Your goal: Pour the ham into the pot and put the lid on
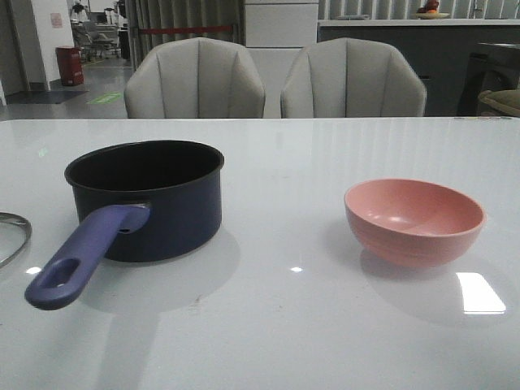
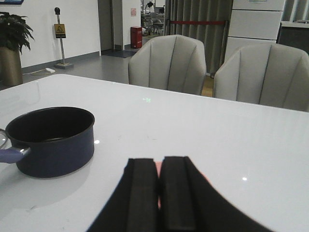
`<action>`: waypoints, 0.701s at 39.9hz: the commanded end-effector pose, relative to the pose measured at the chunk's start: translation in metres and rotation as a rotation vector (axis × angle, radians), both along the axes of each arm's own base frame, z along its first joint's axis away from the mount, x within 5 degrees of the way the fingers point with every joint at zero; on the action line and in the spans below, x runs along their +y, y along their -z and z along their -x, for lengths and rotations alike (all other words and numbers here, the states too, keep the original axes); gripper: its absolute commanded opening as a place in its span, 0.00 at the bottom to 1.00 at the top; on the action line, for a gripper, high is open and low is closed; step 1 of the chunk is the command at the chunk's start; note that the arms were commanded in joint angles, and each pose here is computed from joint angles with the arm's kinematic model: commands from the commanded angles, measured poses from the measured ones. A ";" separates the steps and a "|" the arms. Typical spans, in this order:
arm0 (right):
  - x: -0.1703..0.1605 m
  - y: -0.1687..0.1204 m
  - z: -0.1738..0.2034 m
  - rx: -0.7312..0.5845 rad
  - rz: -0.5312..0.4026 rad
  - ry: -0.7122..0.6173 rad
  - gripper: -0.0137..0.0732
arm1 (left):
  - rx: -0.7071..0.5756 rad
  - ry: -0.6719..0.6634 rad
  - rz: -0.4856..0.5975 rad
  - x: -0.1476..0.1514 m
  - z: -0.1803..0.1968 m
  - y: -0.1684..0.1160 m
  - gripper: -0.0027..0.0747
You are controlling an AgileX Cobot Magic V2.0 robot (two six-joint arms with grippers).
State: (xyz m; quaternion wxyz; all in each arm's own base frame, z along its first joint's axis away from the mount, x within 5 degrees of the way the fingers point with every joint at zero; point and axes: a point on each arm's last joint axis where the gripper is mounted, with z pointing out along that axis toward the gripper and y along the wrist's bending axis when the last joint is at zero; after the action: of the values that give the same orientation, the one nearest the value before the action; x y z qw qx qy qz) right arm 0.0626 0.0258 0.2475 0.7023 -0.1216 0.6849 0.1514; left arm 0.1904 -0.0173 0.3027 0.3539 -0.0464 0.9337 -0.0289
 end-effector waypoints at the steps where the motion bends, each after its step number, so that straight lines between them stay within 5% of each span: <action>1: -0.003 -0.017 0.000 -0.095 -0.037 0.026 0.34 | -0.011 -0.060 -0.004 0.009 -0.025 -0.007 0.93; 14: -0.003 -0.017 0.000 -0.095 -0.037 0.026 0.34 | 0.209 -0.163 0.026 0.037 -0.090 0.006 0.93; 20: -0.003 -0.017 0.000 -0.095 -0.037 0.026 0.34 | 0.341 -0.105 0.073 0.038 -0.121 0.006 0.93; 28: -0.003 -0.017 0.000 -0.095 -0.037 0.026 0.34 | 0.379 -0.124 0.092 0.040 -0.150 0.015 0.93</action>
State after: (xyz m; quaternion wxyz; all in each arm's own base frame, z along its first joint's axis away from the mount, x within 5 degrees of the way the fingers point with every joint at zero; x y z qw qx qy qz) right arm 0.0626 0.0258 0.2475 0.7023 -0.1216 0.6849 0.1514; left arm 0.3348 0.0228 0.2713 0.1411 -0.1145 0.9829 -0.0306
